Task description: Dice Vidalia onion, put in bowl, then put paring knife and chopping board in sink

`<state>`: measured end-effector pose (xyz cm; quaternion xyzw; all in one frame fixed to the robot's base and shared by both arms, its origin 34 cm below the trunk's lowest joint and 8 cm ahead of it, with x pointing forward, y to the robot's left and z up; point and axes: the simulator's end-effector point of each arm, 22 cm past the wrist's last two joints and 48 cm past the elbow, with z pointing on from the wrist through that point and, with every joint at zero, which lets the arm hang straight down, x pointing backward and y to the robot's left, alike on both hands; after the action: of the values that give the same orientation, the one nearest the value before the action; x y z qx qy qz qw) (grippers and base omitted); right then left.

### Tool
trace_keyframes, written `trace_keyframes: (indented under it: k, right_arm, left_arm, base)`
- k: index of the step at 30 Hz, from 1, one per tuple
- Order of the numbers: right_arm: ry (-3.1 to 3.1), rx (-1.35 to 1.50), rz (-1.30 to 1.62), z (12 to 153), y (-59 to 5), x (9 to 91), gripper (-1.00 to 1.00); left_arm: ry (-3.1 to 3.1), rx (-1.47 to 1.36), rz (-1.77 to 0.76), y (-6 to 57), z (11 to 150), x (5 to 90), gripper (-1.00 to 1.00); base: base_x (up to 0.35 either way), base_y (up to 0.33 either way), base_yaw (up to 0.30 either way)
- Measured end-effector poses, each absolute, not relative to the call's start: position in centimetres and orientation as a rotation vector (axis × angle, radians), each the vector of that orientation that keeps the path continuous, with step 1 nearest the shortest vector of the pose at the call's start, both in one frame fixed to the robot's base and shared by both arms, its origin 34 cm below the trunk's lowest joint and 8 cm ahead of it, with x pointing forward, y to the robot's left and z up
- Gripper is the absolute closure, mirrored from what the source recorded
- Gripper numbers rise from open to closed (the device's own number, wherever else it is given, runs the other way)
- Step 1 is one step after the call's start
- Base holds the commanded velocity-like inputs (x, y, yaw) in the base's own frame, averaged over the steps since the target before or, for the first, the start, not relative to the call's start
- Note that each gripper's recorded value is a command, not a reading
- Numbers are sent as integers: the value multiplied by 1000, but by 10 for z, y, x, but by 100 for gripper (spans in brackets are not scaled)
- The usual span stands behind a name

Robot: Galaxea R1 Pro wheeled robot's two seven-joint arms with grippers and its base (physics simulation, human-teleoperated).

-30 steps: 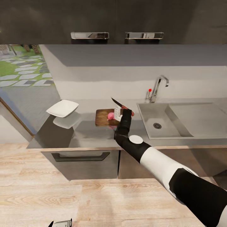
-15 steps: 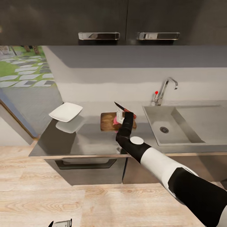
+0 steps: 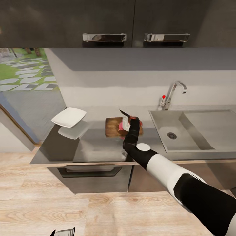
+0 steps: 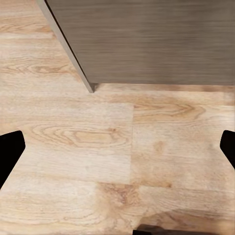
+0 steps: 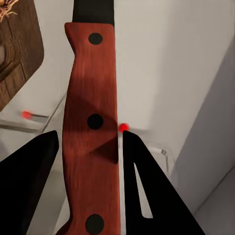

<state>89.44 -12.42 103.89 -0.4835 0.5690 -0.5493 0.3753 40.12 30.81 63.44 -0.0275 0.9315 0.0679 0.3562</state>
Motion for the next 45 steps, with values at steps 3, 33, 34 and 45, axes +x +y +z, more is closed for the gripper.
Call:
trace_keyframes:
  k: [3, 33, 34, 45]
  right_arm:
    - [1461, -1248, -1409, 1034, -127, 894, 100]
    - [1456, -1297, -1367, 1015, -125, 892, 100]
    - [1450, -1301, -1366, 1015, -124, 892, 100]
    - [1443, -1307, -1357, 1012, -124, 892, 100]
  left_arm:
    - [2406, -71, 175, 308, 634, 401, -100]
    - [2406, -74, 166, 303, 634, 401, -100]
    - [2406, -74, 166, 302, 634, 401, -100]
    - [2407, -75, 163, 301, 634, 401, -100]
  base:
    - [0, 0, 0]
    - [0, 0, 0]
    - [0, 0, 0]
    - [0, 0, 0]
